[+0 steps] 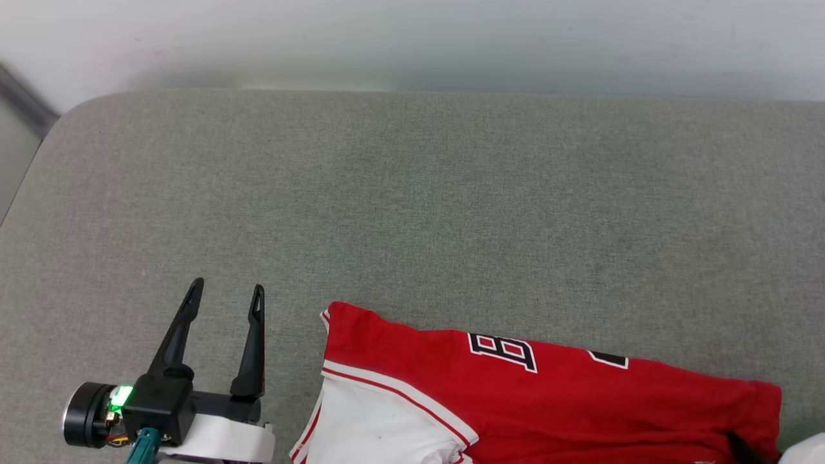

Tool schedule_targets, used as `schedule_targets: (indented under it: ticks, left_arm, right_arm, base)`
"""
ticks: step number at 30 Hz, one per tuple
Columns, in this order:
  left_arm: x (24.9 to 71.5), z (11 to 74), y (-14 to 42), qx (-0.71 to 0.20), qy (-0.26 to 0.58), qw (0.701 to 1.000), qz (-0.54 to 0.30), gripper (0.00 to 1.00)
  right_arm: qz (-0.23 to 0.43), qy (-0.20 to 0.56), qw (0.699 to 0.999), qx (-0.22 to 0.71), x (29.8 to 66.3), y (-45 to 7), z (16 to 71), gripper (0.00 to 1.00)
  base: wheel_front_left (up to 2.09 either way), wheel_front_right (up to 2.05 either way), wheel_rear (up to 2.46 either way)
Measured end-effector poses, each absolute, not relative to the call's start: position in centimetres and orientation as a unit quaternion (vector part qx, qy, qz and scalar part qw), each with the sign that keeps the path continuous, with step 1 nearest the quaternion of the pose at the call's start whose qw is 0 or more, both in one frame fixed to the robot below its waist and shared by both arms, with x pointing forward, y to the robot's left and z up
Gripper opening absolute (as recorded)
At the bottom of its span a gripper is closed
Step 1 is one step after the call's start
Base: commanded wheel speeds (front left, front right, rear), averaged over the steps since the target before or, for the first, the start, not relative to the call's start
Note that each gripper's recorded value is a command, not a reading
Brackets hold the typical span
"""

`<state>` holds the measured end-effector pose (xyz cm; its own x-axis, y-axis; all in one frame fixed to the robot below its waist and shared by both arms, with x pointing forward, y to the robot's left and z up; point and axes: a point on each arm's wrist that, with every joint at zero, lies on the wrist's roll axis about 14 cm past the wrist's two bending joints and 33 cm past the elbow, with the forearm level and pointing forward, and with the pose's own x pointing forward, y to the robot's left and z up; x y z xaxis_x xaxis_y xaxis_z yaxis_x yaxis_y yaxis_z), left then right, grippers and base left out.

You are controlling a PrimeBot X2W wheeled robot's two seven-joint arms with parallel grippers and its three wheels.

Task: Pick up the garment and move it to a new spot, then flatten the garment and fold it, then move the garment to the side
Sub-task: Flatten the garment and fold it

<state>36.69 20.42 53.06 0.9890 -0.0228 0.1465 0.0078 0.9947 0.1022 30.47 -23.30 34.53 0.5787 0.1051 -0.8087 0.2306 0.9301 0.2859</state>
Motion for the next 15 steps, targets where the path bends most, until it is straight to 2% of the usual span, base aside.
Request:
schedule_targets:
  ticks: [6,7,8,9,15]
  left_arm:
    - [36.6,53.2,20.3,0.048,-0.076,0.996,-0.007,1.00]
    - [36.6,53.2,20.2,0.048,-0.077,0.996,-0.008,1.00]
    - [36.5,53.3,20.2,0.048,-0.078,0.996,-0.008,1.00]
    - [36.5,53.3,20.2,0.048,-0.078,0.996,-0.007,1.00]
    - [36.5,53.4,20.3,0.049,-0.080,0.996,-0.006,1.00]
  right_arm:
    - [-0.015,0.457,0.870,0.184,30.7,-21.9,34.5,1.00]
    - [-0.014,0.456,0.871,0.184,30.7,-21.8,34.5,0.75]
    - [-0.014,0.456,0.871,0.183,30.7,-21.9,34.5,0.34]
    - [-0.015,0.455,0.872,0.181,30.7,-22.0,34.5,0.00]
    - [-0.018,0.443,0.880,0.172,30.8,-22.3,34.6,0.00]
  base:
    - [0.00,0.00,0.00]
    - [0.00,0.00,0.00]
    - [0.00,0.00,0.00]
    - [0.00,0.00,0.00]
    - [0.00,0.00,0.00]
